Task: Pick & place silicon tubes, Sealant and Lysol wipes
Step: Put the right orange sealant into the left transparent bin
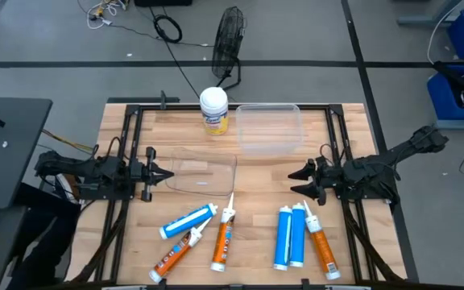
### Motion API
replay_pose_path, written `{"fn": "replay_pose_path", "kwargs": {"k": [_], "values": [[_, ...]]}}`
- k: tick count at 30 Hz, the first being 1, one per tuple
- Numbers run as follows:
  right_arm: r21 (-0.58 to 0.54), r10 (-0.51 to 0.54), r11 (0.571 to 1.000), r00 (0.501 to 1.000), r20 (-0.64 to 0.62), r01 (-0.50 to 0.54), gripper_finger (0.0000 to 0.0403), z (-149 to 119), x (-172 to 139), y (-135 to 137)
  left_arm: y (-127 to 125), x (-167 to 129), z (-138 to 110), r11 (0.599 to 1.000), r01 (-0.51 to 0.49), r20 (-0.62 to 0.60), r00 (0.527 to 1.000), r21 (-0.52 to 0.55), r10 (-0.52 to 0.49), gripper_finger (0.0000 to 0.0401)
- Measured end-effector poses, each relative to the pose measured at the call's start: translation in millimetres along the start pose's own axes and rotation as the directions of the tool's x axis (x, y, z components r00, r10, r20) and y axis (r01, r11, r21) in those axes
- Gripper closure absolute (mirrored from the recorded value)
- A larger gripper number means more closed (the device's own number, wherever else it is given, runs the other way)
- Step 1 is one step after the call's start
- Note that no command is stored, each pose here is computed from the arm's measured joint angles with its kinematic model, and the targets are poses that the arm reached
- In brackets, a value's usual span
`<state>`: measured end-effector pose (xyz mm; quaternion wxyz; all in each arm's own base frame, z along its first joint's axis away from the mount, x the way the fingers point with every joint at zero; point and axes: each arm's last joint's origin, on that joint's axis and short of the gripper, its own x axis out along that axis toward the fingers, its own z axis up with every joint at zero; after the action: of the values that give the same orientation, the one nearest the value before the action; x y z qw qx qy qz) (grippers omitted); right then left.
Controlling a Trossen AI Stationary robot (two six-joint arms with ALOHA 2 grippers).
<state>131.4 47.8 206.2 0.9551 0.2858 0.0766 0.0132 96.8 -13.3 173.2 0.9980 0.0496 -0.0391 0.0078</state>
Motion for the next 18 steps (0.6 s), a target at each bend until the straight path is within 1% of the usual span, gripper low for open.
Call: {"fn": "replay_pose_path", "kwargs": {"k": [3, 5, 6, 9, 12, 15, 16, 17, 18], "values": [[0.008, -0.058, 0.998, 0.987, -0.149, 0.06, 0.011, 8, 8, 16, 0, 0, 0, 1.0, 0.0, 0.0, 1.0, -0.014, 0.0, 0.0383], [0.026, -0.126, 0.99, 0.959, -0.254, 0.137, 0.0113, 14, 13, 27, 0, 0, 0, 1.0, 0.0, 0.0, 1.0, -0.019, 0.0, 0.0383], [0.04, -0.166, 0.982, 0.937, -0.308, 0.187, 0.0113, 16, 15, 31, 0, 0, 0, 1.0, 0.0, 0.0, 1.0, -0.021, 0.0, 0.0383], [0.064, -0.264, 0.944, 0.859, -0.437, 0.323, 0.011, 20, 22, 47, 0, 0, 0, 1.0, 0.0, -0.001, 1.0, -0.025, 0.0, 0.0383], [0.114, -0.271, 0.909, 0.777, -0.568, 0.4, 0.0103, 25, 30, 70, 0, 0, 0, 1.0, 0.0, -0.002, 1.0, -0.025, 0.0, 0.0383], [0.126, -0.281, 0.869, 0.687, -0.67, 0.478, 0.0096, 24, 39, 93, 0, 0, 0, 1.0, 0.0, -0.002, 1.0, -0.025, 0.0, 0.0383], [0.123, -0.287, 0.852, 0.65, -0.703, 0.509, 0.0096, 22, 42, 100, 0, 0, 0, 1.0, 0.0, -0.002, 1.0, -0.025, 0.0, 0.0383], [0.116, -0.299, 0.827, 0.604, -0.739, 0.551, 0.0095, 20, 44, 107, 0, 0, 0, 1.0, 0.0, -0.002, 1.0, -0.025, 0.0, 0.0383], [0.091, -0.319, 0.798, 0.546, -0.775, 0.595, 0.0095, 16, 46, 111, 0, 0, 0, 1.0, 0.0, -0.002, 1.0, -0.025, 0.0, 0.0383]]}}
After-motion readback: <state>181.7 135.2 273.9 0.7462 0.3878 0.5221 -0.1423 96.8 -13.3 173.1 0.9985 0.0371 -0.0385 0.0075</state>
